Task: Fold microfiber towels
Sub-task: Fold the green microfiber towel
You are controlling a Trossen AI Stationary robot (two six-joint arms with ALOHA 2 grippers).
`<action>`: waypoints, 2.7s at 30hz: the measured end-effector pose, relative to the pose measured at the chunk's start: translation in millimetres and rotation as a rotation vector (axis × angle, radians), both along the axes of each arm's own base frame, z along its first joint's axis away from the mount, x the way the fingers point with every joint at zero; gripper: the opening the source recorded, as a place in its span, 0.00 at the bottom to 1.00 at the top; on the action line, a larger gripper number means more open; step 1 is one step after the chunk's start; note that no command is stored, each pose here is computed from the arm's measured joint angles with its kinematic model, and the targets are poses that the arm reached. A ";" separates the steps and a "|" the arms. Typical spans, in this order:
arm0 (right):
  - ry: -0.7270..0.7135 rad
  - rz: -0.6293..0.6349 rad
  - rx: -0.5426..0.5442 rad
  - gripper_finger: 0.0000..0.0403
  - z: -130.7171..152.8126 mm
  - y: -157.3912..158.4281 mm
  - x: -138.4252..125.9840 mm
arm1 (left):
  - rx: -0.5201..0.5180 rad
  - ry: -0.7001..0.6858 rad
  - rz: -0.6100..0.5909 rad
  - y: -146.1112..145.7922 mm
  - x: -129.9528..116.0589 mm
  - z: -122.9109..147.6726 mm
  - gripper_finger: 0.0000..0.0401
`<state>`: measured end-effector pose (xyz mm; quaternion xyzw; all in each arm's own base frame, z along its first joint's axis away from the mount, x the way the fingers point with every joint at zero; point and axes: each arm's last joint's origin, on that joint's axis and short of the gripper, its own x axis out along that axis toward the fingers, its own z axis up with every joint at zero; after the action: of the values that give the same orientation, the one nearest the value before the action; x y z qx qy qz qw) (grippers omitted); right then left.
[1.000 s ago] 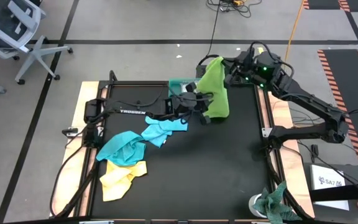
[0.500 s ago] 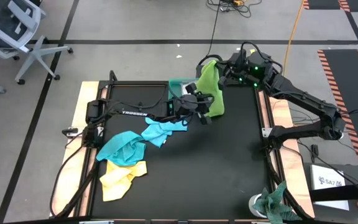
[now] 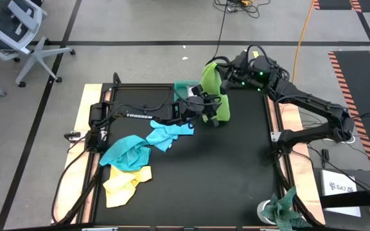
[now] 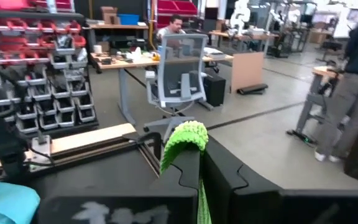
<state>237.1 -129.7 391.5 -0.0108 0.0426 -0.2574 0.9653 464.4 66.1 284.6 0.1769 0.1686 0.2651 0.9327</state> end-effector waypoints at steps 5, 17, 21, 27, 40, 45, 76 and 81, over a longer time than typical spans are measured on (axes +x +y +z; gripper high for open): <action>-0.007 0.039 -0.007 0.00 0.1 7.9 6.0 | 0.016 0.003 0.058 1.0 -0.9 0.2 0.46; -0.012 0.075 -0.036 0.00 2.7 15.4 7.5 | 0.042 0.051 0.260 -4.9 -5.6 -4.9 0.46; -0.016 0.094 -0.035 0.00 3.0 16.0 7.8 | 0.070 0.058 0.304 -10.5 -6.1 -4.5 0.46; -0.016 0.094 -0.036 0.00 3.1 15.9 7.7 | 0.131 0.096 0.374 -17.8 -7.5 -4.2 0.46; -0.008 0.095 -0.038 0.00 2.5 15.9 7.7 | 0.158 0.099 0.389 -31.9 -7.6 -2.4 0.46; 0.002 0.095 -0.036 0.00 1.5 15.9 7.6 | 0.137 0.062 0.360 -44.1 -9.6 5.1 0.46; 0.170 -0.030 -0.137 0.00 -17.5 21.9 28.5 | -0.017 -0.168 0.430 -43.5 -15.2 22.3 0.46; 0.151 0.020 -0.185 0.00 -17.6 33.6 39.5 | -0.042 -0.199 0.450 -39.4 -15.5 22.6 0.46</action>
<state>276.6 -96.1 373.9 -0.1195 0.0913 -0.2492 0.9567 448.9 26.7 307.2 0.0887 0.1164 0.4786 0.8657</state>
